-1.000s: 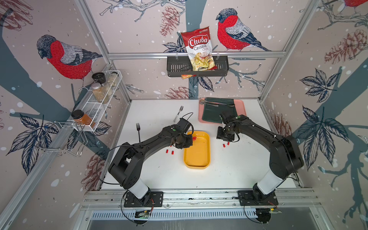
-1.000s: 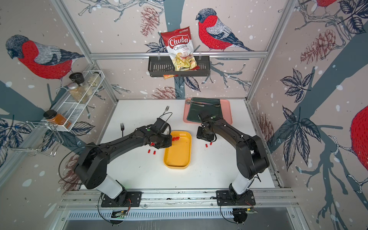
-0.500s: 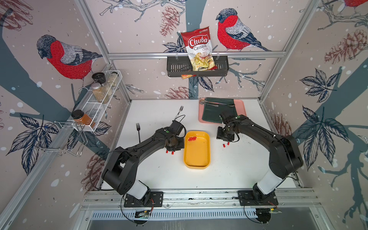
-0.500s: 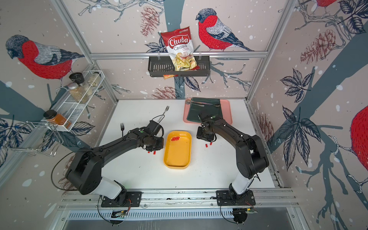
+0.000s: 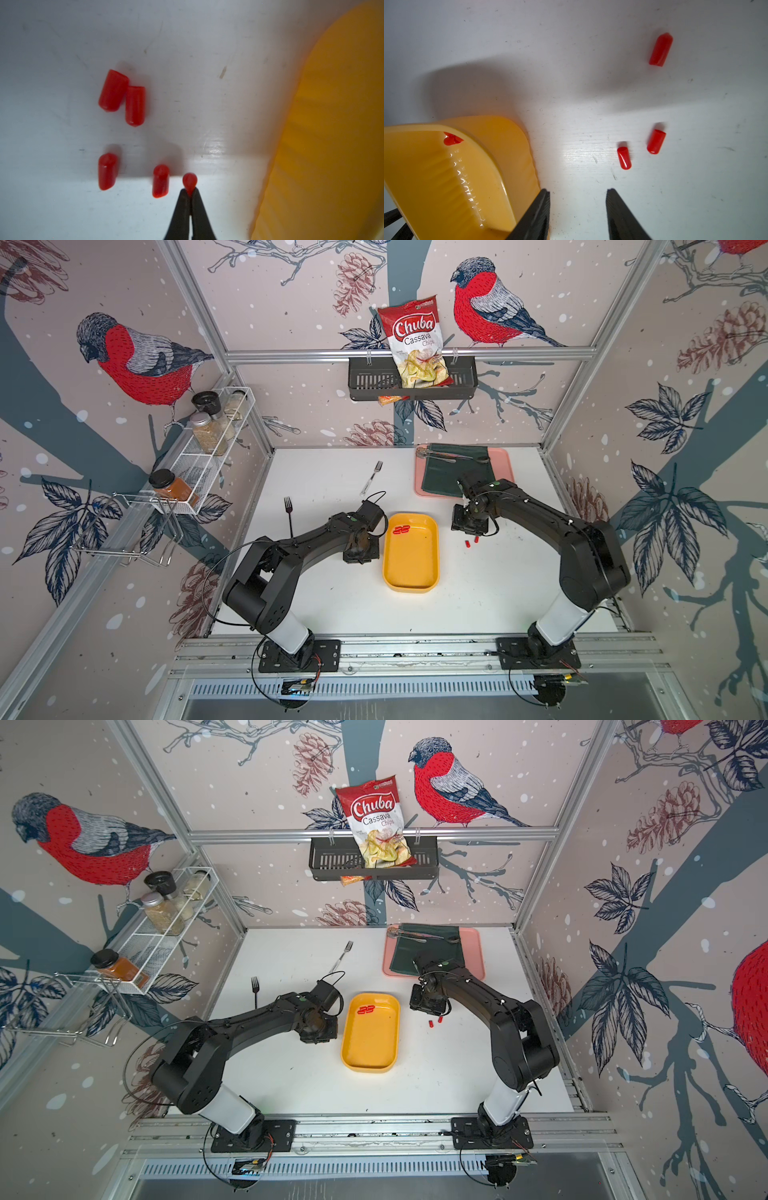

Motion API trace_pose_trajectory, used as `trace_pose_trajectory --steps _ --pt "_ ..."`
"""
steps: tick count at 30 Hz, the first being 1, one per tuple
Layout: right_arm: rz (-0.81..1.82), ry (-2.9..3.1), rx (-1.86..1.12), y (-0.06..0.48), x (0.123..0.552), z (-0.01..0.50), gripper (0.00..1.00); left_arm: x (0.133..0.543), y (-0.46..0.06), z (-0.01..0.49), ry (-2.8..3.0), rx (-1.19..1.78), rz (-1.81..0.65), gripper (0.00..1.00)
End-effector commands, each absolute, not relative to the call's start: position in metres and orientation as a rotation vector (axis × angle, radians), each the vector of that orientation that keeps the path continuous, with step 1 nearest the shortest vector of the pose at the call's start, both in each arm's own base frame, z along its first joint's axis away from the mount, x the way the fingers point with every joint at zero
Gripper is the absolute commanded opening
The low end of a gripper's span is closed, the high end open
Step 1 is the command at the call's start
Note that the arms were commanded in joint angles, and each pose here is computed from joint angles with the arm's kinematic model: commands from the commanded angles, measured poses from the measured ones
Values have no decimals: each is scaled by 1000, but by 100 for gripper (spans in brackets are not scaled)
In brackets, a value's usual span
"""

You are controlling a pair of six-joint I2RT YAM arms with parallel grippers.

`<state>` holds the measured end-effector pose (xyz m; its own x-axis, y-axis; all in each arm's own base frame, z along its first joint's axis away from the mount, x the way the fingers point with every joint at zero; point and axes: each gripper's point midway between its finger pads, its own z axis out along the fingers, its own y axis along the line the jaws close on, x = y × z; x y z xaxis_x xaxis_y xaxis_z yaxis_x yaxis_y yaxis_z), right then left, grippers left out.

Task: Take the screw protection sleeves out of the storage box
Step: Place the screw protection sleeve at the center of the board.

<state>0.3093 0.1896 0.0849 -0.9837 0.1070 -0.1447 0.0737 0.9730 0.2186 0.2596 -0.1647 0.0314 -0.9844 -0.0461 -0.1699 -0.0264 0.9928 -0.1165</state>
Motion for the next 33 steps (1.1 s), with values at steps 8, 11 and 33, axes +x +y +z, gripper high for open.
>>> trace_pose_trajectory --steps 8,11,33 --pt "309 2980 139 189 307 82 49 263 -170 31 2944 -33 -191 18" --pt "305 2983 142 189 306 81 49 262 -171 30 2948 -27 -196 20" --pt "336 2945 146 193 309 96 48 294 -218 114 2758 -14 -472 31"
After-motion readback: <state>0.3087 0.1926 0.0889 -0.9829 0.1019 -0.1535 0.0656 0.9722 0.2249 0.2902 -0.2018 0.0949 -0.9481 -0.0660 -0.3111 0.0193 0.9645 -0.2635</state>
